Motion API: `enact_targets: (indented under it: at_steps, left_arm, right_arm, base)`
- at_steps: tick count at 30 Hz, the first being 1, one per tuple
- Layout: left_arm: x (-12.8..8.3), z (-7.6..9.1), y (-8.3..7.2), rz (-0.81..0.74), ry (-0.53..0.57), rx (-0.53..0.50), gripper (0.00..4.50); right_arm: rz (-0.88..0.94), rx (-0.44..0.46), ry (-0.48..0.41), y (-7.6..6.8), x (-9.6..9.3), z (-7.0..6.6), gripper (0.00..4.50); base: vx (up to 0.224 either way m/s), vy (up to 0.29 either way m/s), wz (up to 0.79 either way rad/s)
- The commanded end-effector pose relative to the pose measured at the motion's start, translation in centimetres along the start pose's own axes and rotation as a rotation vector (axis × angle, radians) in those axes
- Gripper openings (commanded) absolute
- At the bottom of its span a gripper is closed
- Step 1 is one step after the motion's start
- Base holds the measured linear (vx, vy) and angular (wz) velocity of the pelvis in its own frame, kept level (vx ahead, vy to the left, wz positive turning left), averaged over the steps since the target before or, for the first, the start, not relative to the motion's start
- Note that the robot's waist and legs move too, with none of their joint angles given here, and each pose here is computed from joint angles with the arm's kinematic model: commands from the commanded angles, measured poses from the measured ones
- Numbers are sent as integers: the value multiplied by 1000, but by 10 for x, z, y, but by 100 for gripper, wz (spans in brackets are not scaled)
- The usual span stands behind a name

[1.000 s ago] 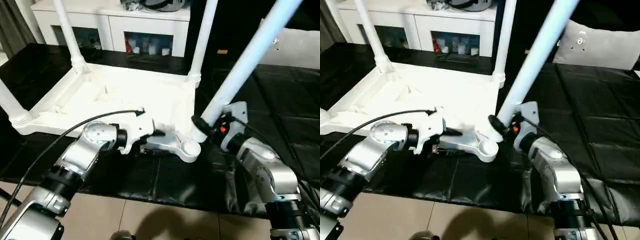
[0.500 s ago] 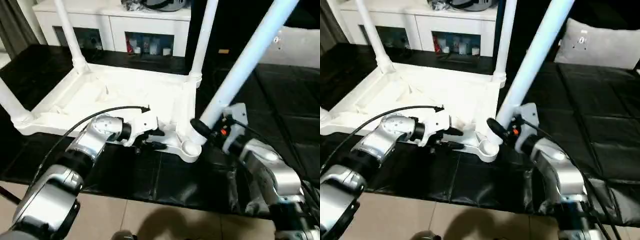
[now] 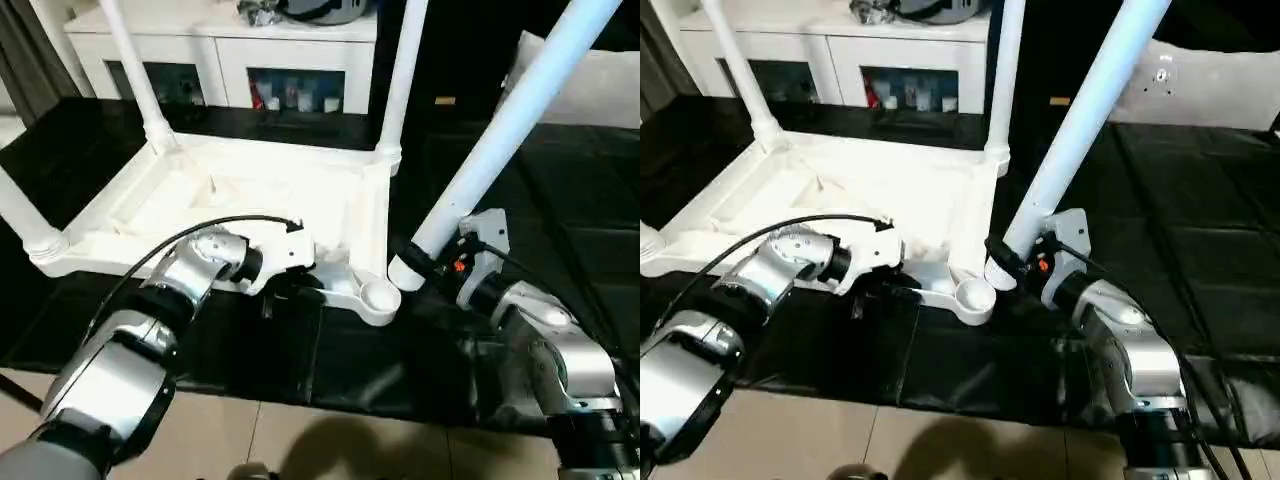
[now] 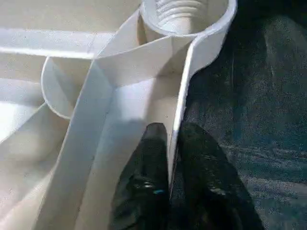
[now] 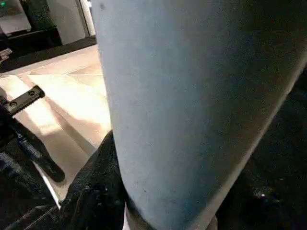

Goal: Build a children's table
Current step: Rotate table base

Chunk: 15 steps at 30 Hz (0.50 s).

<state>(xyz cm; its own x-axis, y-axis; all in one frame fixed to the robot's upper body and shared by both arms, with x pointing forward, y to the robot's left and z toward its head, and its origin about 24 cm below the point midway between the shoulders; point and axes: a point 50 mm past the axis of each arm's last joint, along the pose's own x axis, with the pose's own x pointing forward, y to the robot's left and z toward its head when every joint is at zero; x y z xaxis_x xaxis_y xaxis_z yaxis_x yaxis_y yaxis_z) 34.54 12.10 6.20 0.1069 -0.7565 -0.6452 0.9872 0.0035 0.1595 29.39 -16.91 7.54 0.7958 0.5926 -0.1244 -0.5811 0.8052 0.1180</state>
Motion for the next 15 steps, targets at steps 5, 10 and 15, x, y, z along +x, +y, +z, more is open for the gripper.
enact_targets:
  at_steps: [5, 10, 15]
  left_arm:
    - [-1, -25, -6, 37, 96, -153, 12]
    - [8, -33, -9, 145, 82, -311, 6]
    - [15, -29, -16, 139, 44, -371, 3]
  right_arm:
    - [-7, -16, -43, 1, 0, 10, 191]
    - [0, -12, -42, 3, 4, 10, 191]
    - [18, -12, -38, 6, 8, 9, 191]
  base:
    - [0, 0, 0]
    - [0, 0, 0]
    - [0, 0, 0]
